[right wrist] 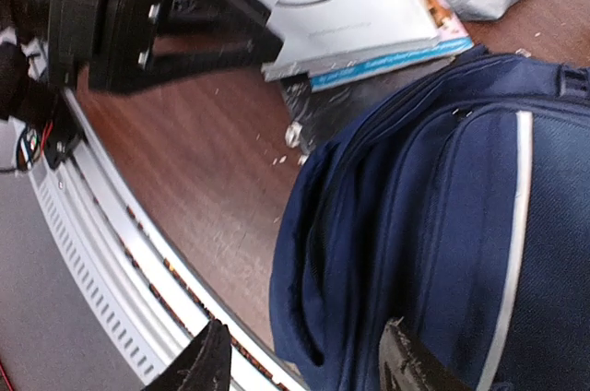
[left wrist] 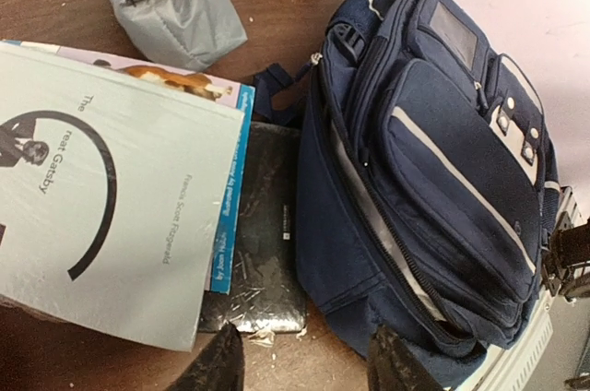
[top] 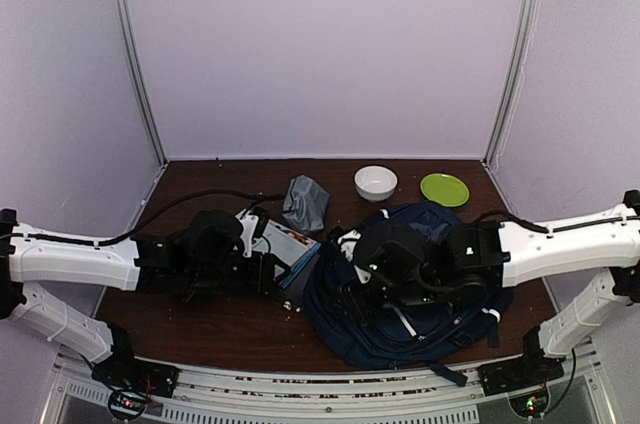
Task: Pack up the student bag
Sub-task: Unzip the student bag at the center of the board, then pick up the personal item from the center of the board.
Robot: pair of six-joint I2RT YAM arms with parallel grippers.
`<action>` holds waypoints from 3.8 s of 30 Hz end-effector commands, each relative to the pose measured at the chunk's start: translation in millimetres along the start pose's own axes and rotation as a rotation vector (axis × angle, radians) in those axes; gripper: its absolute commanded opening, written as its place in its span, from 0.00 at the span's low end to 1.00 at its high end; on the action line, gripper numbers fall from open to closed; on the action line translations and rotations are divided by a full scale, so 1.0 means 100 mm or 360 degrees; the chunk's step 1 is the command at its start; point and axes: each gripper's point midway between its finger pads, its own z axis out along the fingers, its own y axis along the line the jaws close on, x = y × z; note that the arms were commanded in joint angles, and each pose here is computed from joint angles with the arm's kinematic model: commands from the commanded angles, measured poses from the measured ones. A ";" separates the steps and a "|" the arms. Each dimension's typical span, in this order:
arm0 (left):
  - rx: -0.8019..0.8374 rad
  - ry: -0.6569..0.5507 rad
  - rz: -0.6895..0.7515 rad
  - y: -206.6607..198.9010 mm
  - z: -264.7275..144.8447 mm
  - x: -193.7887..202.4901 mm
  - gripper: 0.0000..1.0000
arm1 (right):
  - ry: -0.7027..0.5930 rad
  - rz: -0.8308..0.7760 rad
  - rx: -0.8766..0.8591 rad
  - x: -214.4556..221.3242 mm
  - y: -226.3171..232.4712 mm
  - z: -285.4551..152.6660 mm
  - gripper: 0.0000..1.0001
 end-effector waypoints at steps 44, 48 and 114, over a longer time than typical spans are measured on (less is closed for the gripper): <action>0.0034 -0.0100 0.0111 -0.65 0.42 -0.81 0.74 | -0.0863 0.0598 0.1025 -0.59 -1.91 -1.94 0.00; -0.0062 -0.0119 0.0112 -0.49 0.37 -0.82 0.74 | -0.1022 0.0675 0.1030 -0.72 -1.96 -2.24 0.00; -0.0159 0.0141 0.1381 -1.32 1.61 0.26 0.98 | -0.1124 0.0659 0.1296 -0.28 -2.42 -2.76 0.00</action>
